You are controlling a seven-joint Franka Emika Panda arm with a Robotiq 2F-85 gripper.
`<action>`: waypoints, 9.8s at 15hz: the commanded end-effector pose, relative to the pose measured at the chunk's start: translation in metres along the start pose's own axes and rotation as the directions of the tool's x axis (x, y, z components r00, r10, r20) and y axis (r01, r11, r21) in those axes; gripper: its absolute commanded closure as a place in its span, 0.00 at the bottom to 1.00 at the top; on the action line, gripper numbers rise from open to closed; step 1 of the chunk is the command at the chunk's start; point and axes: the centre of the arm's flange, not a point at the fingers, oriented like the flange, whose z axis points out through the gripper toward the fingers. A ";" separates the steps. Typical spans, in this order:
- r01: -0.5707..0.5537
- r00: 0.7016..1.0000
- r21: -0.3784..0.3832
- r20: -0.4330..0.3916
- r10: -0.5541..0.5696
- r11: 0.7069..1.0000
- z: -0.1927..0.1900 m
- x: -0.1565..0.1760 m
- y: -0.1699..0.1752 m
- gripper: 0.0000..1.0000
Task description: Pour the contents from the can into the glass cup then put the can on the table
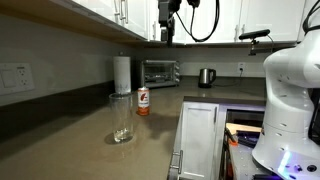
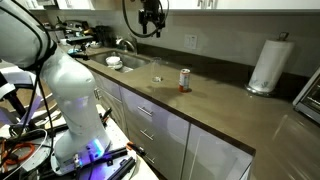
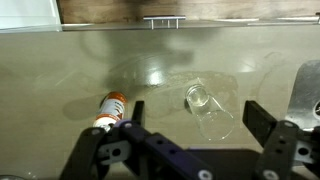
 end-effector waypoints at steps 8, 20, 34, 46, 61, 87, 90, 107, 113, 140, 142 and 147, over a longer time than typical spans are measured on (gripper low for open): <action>-0.005 1.000 0.002 0.000 0.005 1.000 0.000 0.000 0.002 0.00; -0.405 0.908 0.302 0.023 0.418 0.863 0.005 0.001 0.133 0.00; -0.646 0.733 0.465 0.156 0.662 0.606 0.063 0.027 0.213 0.00; -0.734 0.642 0.561 0.392 0.659 0.382 0.108 0.053 0.272 0.00; -0.822 0.515 0.555 0.630 0.581 0.127 0.180 0.116 0.353 0.00; -0.942 0.302 0.334 0.806 0.509 0.031 0.259 0.132 0.337 0.00; -0.946 0.293 0.323 0.837 0.463 0.015 0.262 0.126 0.341 0.00; -0.976 0.142 0.185 0.943 0.301 -0.118 0.308 0.145 0.327 0.00; -0.990 0.058 0.094 0.950 0.308 -0.103 0.315 0.136 0.323 0.00; -0.995 0.041 0.062 0.966 0.255 -0.075 0.327 0.109 0.291 0.00; -0.996 0.044 0.063 0.965 0.258 -0.067 0.326 0.109 0.284 0.00; -0.996 0.054 0.070 0.968 0.244 -0.059 0.321 0.114 0.276 0.00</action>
